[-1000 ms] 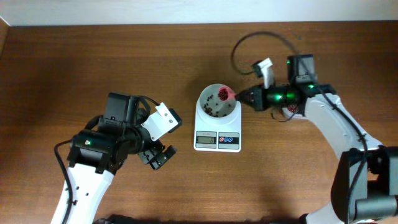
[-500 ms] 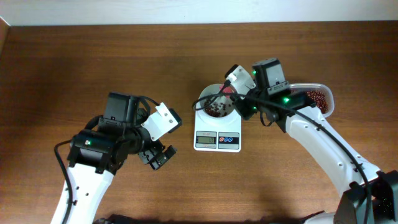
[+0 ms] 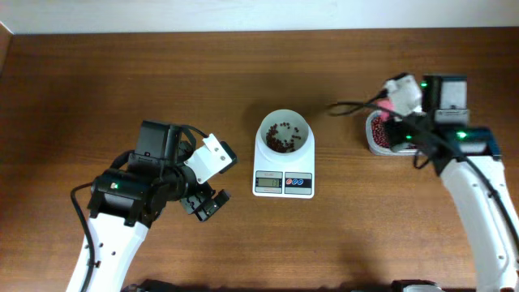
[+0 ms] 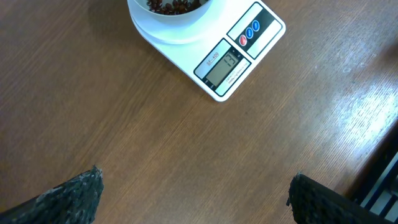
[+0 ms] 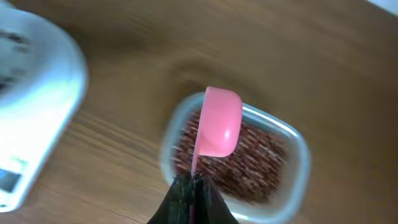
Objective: Scoop and weigh 50g on scale
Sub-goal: 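Move the pink scoop back into the bean tub and scoop beans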
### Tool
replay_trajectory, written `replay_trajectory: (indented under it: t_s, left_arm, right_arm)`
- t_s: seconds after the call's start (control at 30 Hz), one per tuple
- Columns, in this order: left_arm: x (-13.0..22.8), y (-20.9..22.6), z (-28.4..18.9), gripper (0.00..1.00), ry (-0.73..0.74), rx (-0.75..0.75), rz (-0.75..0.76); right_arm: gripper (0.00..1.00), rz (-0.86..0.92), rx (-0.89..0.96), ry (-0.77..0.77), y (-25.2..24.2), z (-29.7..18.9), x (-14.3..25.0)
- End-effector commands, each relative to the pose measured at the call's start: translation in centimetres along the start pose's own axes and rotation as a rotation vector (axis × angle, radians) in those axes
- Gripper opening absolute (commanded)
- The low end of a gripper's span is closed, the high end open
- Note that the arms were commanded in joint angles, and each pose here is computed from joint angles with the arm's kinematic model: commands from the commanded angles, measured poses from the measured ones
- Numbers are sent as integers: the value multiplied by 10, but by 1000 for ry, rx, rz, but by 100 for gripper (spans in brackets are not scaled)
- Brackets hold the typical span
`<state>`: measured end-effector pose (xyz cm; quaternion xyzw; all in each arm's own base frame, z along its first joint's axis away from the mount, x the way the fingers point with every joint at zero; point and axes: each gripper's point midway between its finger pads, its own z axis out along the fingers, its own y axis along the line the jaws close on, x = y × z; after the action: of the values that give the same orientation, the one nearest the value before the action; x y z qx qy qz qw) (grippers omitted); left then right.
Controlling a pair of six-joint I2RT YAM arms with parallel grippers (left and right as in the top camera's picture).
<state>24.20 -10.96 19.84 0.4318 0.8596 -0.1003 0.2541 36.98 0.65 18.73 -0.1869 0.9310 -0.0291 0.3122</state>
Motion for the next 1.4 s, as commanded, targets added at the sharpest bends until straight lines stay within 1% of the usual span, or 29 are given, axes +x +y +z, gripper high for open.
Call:
replay_trajectory:
  t_s: [0.0,0.07,0.13,0.17,0.27,0.3,0.33,0.4,0.43,0.53,0.6,0.63,0.77,0.93,1.17,1.37]
  left_arm:
    - [-8,1,-8,99,-34,-10,22]
    - [-8,1,-8,98,-34,-10,22]
    - [-8,1,-8,99,-34,-10,22]
    - [-8,1,-8,99,-34,-10,22]
    - [-8,1,-8,99,-33,-9,22]
    - [-8,1,-8,99,-34,-10,22]
    - [-8,1,-8,99,-33,-9,22]
    - [-8,1,-8,99,-34,-10,22]
    - [-8,1,-8,99,-34,-10,22]
    - [-8,1,-8,99,-33,-9,22]
    - [-8,1,-8,99,-34,-10,22]
    - [-8,1,-8,99,-33,-9,22]
    - [-8,1,-8,99,-33,-9,22]
    - [-8,1,-8,99,-33,-9,22]
    - [-8,1,-8,99,-33,-9,22]
    - [-8,1,-8,99,-34,-10,22]
  right_arm:
    - [4,86,106,59,-41,1,21]
    - [4,95,186,178,-58,15,45]
    - [4,94,204,249,-62,32,58]
    - [4,110,252,301,-71,40,68]
    - [4,133,215,396,-64,70,90]
    - [4,165,207,420,-62,78,97]
    - [4,187,193,419,-58,82,98]
    - [4,208,82,369,-41,87,88]
    - [4,243,-5,336,-30,89,83]
    - [4,410,-187,248,-25,85,78]
    - [4,533,-345,167,-26,74,74]
    - [4,593,-379,147,-30,68,75]
    - [4,738,-455,113,-40,59,91]
    - [4,930,-644,27,-46,62,102]
    - [4,1012,-758,-97,-57,48,92]
    - [4,1055,-791,-132,-62,39,91]
